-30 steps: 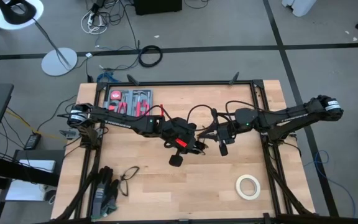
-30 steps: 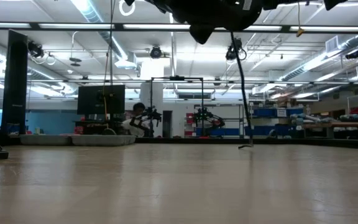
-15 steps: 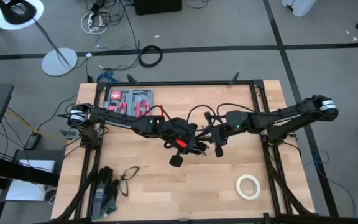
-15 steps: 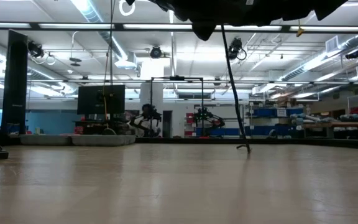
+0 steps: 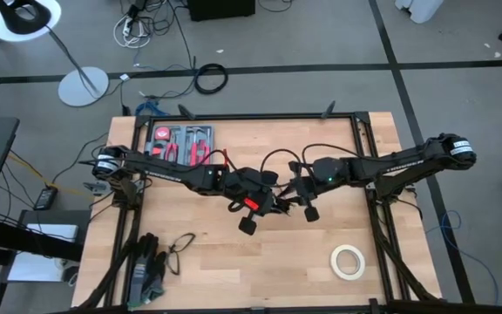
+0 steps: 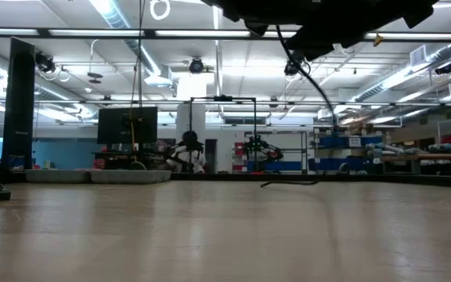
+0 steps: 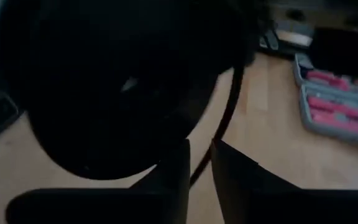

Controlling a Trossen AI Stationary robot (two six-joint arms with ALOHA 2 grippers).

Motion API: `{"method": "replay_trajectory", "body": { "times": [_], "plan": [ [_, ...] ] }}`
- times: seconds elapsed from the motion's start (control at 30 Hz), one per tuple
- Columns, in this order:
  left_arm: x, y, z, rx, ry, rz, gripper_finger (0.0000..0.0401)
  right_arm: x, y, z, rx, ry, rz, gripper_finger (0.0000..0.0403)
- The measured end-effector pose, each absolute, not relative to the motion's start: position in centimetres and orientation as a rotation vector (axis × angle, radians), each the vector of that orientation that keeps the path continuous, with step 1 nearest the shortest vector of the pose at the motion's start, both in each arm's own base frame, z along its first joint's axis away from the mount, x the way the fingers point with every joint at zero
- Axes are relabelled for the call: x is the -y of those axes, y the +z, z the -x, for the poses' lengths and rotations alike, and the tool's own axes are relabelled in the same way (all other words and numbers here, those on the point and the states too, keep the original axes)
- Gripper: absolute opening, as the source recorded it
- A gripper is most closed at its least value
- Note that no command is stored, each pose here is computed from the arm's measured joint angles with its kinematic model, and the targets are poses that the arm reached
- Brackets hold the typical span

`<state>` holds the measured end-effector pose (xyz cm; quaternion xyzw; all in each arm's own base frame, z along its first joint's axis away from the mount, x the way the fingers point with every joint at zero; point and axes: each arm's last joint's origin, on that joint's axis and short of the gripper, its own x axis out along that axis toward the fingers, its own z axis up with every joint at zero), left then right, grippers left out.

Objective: Coil cords
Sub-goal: Coil the black wire onto the spool

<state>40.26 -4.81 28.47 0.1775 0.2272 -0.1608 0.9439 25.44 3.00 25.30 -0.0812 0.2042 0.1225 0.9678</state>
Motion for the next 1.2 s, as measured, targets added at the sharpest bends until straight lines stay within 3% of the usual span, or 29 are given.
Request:
{"method": "replay_trajectory", "body": {
  "times": [0.23, 0.5, 1.2],
  "plan": [
    [4.6, 29.6, -39.9, -0.430, -0.253, -0.438, 0.0000, -3.5, 25.3, -25.4, -0.429, 0.260, 0.039, 0.0088],
    [5.1, 30.7, -39.4, -0.385, -0.253, -0.451, 0.0000, -3.5, 25.4, -25.3, -0.425, 0.142, 0.073, 0.0078],
    [6.2, 31.5, -39.5, -0.312, -0.210, -0.517, 0.0000, -3.1, 24.1, -25.7, -0.286, 0.111, -0.003, 0.0079]
  ]
}}
